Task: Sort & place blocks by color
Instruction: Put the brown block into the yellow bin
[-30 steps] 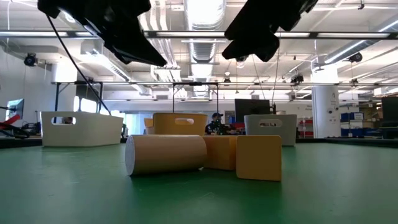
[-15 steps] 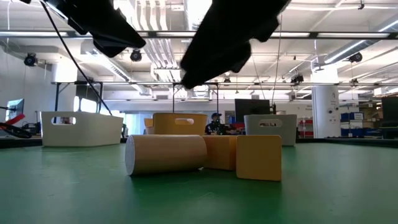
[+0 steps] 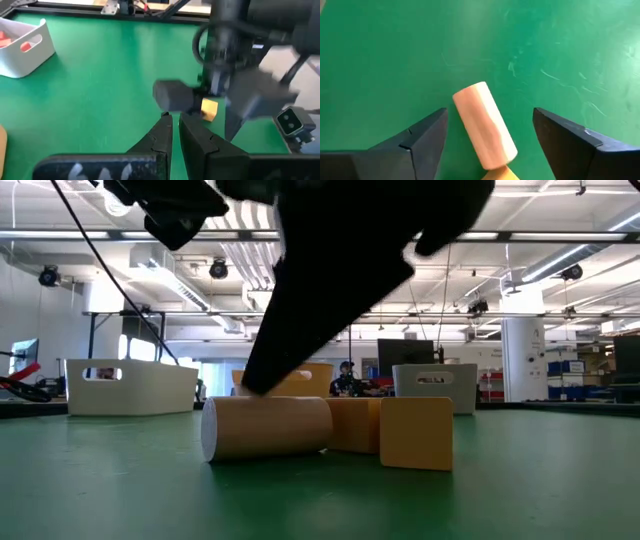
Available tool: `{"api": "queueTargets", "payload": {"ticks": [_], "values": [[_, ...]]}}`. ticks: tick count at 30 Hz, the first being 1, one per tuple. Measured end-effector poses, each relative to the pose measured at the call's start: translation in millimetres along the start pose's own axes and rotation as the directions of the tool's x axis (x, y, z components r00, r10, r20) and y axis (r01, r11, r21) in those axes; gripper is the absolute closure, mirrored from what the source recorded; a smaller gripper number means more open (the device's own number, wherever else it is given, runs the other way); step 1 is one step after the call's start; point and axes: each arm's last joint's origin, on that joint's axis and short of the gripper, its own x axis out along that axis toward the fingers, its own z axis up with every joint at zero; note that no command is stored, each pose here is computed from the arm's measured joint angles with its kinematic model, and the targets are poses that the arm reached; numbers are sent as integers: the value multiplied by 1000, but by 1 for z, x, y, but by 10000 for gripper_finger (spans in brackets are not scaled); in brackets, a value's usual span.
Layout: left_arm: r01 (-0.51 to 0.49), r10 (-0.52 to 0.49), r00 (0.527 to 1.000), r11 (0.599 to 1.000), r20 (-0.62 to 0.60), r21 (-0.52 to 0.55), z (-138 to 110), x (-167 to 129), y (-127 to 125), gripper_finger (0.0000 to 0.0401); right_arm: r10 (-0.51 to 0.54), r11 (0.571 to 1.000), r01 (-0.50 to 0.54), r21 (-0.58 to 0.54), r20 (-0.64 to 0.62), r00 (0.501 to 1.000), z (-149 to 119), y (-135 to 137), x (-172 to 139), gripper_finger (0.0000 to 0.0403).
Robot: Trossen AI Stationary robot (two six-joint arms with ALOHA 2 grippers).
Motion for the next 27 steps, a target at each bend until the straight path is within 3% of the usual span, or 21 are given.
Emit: {"api": "queueTargets", "payload": {"ticks": [4,8,17,23,27], "values": [[7,-7,1000,1000,25,-2,4,-6,1,386,-11,1000,9,-21,-57,998,-2,0,14,117],[9,-9,999,1000,32,17,4,-8,1,386,-10,1000,8,-21,-73,997,-3,-2,20,146],[5,-7,999,999,32,42,5,-7,2,386,-13,1000,13,-3,-82,997,-2,-14,23,296],[6,-8,999,999,38,45,6,-7,1,386,-39,997,34,-68,-75,996,1,-20,15,297],[7,-9,999,999,43,44,6,-7,1,385,-159,981,152,-117,-52,986,7,-27,-10,297]]}}
